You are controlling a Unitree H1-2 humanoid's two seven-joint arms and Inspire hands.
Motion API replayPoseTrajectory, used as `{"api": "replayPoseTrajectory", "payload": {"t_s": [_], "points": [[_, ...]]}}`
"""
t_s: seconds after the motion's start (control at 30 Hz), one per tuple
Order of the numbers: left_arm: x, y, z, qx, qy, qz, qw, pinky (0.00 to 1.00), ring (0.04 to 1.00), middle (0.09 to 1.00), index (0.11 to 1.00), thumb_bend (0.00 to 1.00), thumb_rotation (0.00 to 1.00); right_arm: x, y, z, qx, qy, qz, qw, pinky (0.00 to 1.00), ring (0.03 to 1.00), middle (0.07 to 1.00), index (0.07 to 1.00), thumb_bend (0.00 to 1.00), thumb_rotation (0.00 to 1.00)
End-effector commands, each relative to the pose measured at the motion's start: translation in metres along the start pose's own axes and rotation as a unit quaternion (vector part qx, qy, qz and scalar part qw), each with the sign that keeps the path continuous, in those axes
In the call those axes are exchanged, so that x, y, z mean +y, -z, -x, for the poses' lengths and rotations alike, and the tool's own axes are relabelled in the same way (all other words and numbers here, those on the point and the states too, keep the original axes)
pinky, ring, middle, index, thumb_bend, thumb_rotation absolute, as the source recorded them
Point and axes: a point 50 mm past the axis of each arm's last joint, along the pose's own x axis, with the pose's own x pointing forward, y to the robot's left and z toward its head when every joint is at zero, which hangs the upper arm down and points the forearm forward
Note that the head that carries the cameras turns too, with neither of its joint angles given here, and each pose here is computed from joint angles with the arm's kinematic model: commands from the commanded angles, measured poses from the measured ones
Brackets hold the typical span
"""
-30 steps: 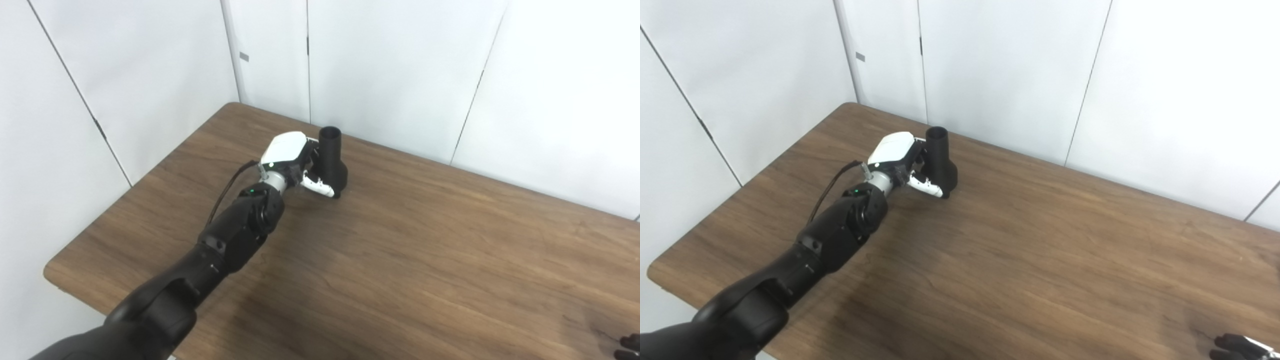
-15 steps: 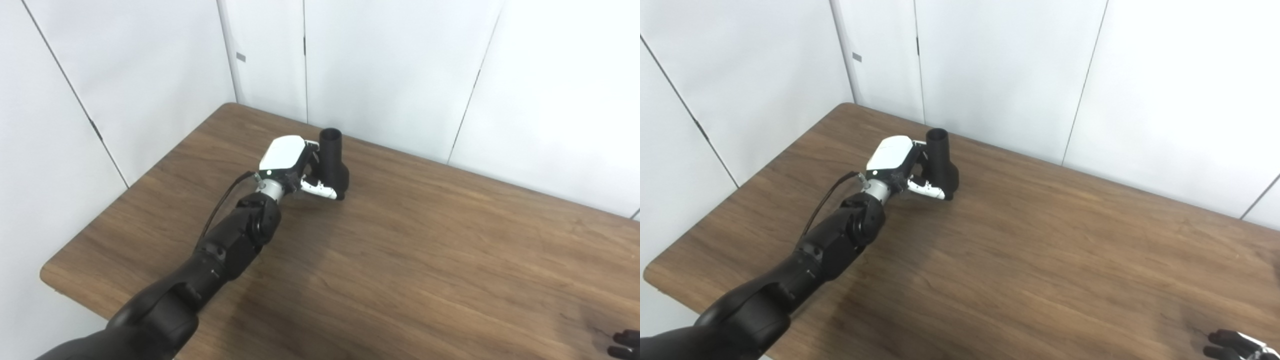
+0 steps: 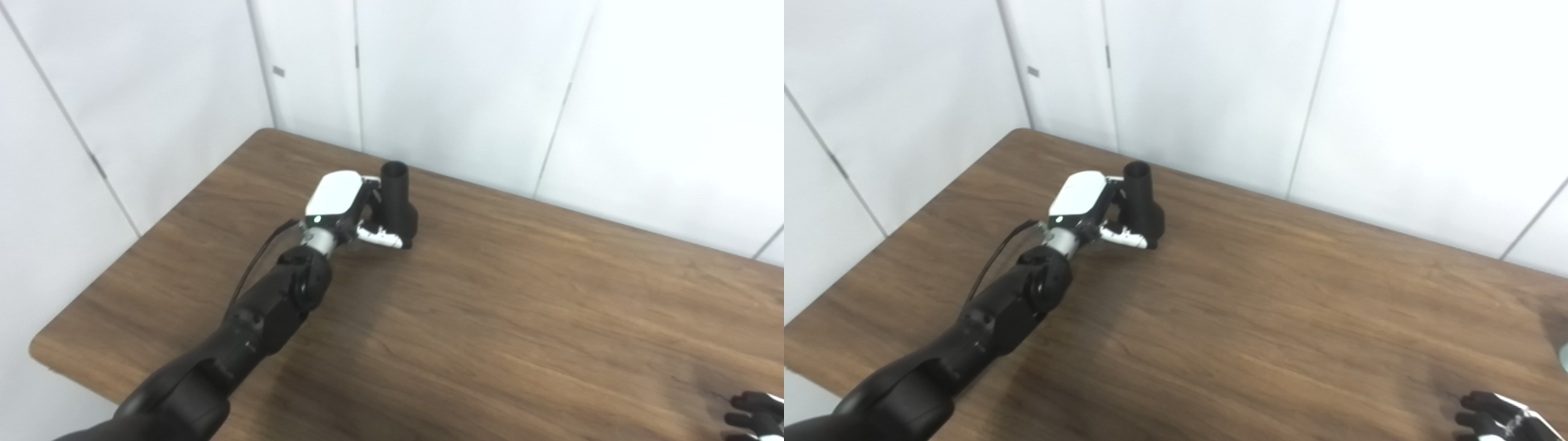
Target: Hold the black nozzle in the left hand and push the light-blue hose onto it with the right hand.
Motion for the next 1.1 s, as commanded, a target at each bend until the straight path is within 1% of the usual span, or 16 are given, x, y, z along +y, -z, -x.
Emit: {"api": "replayPoseTrajectory", "payload": {"t_s": [0.0,0.03,0.1,0.3,0.37,0.43,0.47,0.5,0.53,0.6,0.67,0.77,0.87,0.97,1.03,1.07], "points": [[-0.062,-0.021,0.043,-0.034,0.097,0.031,0.994,0.84,0.559,0.494,0.464,0.52,0.00,0.003,-0.012,-0.004,-0.033,-0.010,-0.018,0.999,0.49,0.612,0.643,0.605,0.55,0.51],[-0.062,-0.023,0.045,-0.039,0.092,0.034,0.994,0.84,0.555,0.482,0.478,0.53,0.00,0.004,-0.012,-0.004,-0.038,-0.014,-0.030,0.999,0.51,0.632,0.659,0.621,0.52,0.47],[-0.060,-0.028,0.047,-0.050,0.085,0.037,0.994,0.85,0.555,0.477,0.484,0.53,0.00,0.005,-0.014,-0.005,-0.045,-0.015,-0.041,0.998,0.51,0.635,0.660,0.623,0.51,0.46],[-0.056,-0.044,0.053,-0.083,0.071,0.050,0.993,0.86,0.536,0.462,0.498,0.52,0.00,0.003,-0.028,-0.004,-0.057,-0.009,-0.026,0.998,0.54,0.663,0.685,0.647,0.43,0.40],[-0.056,-0.052,0.056,-0.097,0.070,0.051,0.992,0.85,0.528,0.465,0.496,0.53,0.00,0.000,-0.034,-0.002,-0.065,0.001,-0.014,0.998,0.54,0.663,0.684,0.647,0.41,0.39],[-0.057,-0.057,0.058,-0.109,0.073,0.054,0.990,0.79,0.520,0.466,0.495,0.53,0.00,-0.002,-0.038,0.000,-0.070,0.008,-0.009,0.998,0.53,0.661,0.684,0.644,0.40,0.41],[-0.057,-0.060,0.059,-0.117,0.075,0.058,0.989,0.72,0.520,0.475,0.486,0.53,0.00,-0.002,-0.040,0.001,-0.070,0.011,-0.010,0.997,0.54,0.664,0.686,0.645,0.40,0.42],[-0.057,-0.061,0.060,-0.121,0.076,0.061,0.988,0.58,0.500,0.483,0.477,0.53,0.00,-0.002,-0.041,0.002,-0.069,0.012,-0.011,0.997,0.54,0.669,0.690,0.647,0.39,0.42],[-0.058,-0.062,0.061,-0.127,0.077,0.065,0.987,0.54,0.493,0.486,0.474,0.53,0.00,-0.003,-0.042,0.003,-0.069,0.014,-0.011,0.997,0.54,0.670,0.691,0.648,0.39,0.41],[-0.060,-0.065,0.064,-0.140,0.079,0.067,0.985,0.38,0.428,0.488,0.474,0.52,0.00,-0.003,-0.044,0.005,-0.068,0.021,-0.010,0.997,0.54,0.664,0.686,0.643,0.39,0.41],[-0.061,-0.068,0.066,-0.148,0.083,0.070,0.983,0.31,0.381,0.476,0.487,0.52,0.00,-0.003,-0.047,0.007,-0.068,0.026,-0.008,0.997,0.54,0.667,0.690,0.646,0.39,0.39],[-0.060,-0.073,0.070,-0.163,0.083,0.078,0.980,0.30,0.361,0.464,0.496,0.52,0.00,-0.005,-0.050,0.012,-0.067,0.031,0.001,0.997,0.57,0.686,0.707,0.666,0.34,0.36],[-0.057,-0.077,0.073,-0.178,0.087,0.081,0.977,0.31,0.408,0.476,0.493,0.51,0.00,-0.007,-0.052,0.015,-0.071,0.044,0.007,0.997,0.57,0.686,0.705,0.669,0.32,0.29],[-0.053,-0.079,0.075,-0.194,0.094,0.088,0.973,0.29,0.397,0.473,0.503,0.50,0.00,-0.010,-0.058,0.019,-0.080,0.061,0.016,0.995,0.56,0.666,0.685,0.654,0.33,0.26],[-0.050,-0.078,0.076,-0.202,0.096,0.087,0.971,0.28,0.388,0.474,0.515,0.50,0.00,-0.010,-0.063,0.022,-0.088,0.080,0.017,0.993,0.55,0.657,0.673,0.641,0.34,0.20],[-0.048,-0.078,0.076,-0.207,0.096,0.084,0.970,0.28,0.386,0.473,0.516,0.50,0.00,-0.010,-0.065,0.023,-0.098,0.090,0.022,0.991,0.56,0.658,0.675,0.642,0.34,0.14]]}}
